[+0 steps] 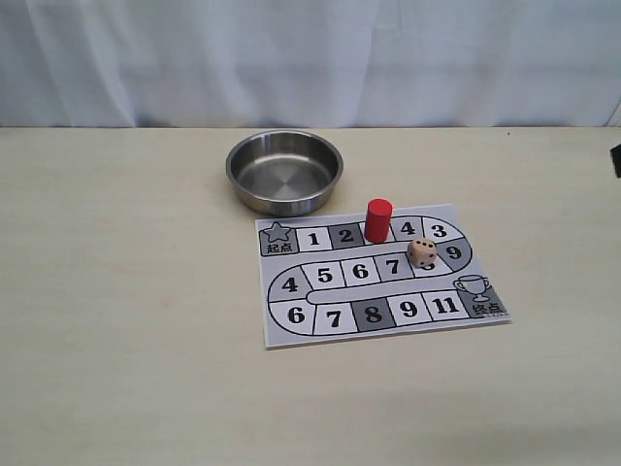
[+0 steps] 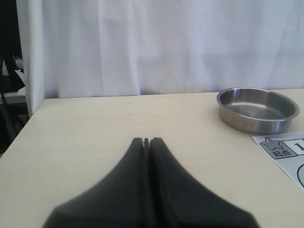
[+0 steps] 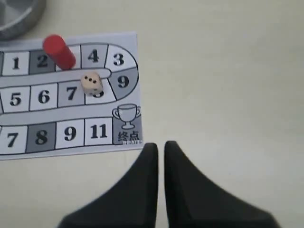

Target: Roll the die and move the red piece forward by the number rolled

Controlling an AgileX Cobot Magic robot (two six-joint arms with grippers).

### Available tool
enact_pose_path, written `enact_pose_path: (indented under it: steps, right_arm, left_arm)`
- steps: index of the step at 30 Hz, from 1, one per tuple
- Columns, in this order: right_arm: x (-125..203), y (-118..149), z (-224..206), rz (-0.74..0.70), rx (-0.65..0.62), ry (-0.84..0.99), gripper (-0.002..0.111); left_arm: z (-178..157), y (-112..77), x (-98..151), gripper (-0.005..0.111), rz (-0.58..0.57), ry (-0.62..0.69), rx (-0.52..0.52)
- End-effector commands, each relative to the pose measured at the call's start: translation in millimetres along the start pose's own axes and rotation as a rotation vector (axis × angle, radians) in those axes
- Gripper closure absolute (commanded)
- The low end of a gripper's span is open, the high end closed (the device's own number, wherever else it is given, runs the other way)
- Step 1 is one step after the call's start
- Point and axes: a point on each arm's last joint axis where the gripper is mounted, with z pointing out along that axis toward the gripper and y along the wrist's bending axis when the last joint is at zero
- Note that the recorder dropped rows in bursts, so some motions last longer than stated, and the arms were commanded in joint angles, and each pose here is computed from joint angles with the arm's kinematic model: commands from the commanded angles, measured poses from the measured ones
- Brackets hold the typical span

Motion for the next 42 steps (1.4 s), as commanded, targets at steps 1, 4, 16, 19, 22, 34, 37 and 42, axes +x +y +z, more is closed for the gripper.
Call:
enact_pose_path:
  steps: [1, 4, 16, 19, 22, 34, 37, 42]
  right_arm:
    - [18.7, 2.3, -50.7, 0.012, -0.001, -0.177, 0.104]
    - [37.3, 4.0, -79.8, 0.009, 0.003, -0.281, 0.104]
    - [128.7, 11.2, -178.3, -0.01, 0.028, -0.765, 0.104]
    - [151.3, 12.3, -190.2, -0.014, 0.038, -0.854, 0.104]
    - [172.5, 13.5, -196.3, -0.016, 0.042, -0.925, 0.104]
    - [195.7, 12.8, -196.7, -0.024, 0.067, -0.855, 0.104]
    - [191.8, 11.8, -189.9, -0.025, 0.076, -0.871, 0.104]
    - [180.3, 10.3, -157.0, -0.026, 0.078, -0.905, 0.104]
  left_arm:
    - [0.0, -0.1, 0.1, 0.107, -0.005, -0.008, 0.001]
    - [0.0, -0.1, 0.1, 0.107, -0.005, -0.008, 0.001]
    - [0.0, -0.1, 0.1, 0.107, -0.005, -0.008, 0.001]
    - [0.0, -0.1, 0.1, 0.107, -0.005, -0.008, 0.001]
    - [0.0, -0.1, 0.1, 0.107, -0.005, -0.008, 0.001]
    - [0.0, -0.1, 0.1, 0.107, -0.005, -0.008, 0.001]
    - [0.0, -0.1, 0.1, 0.107, -0.005, -0.008, 0.001]
    - [0.0, -0.1, 0.1, 0.107, -0.005, -0.008, 0.001]
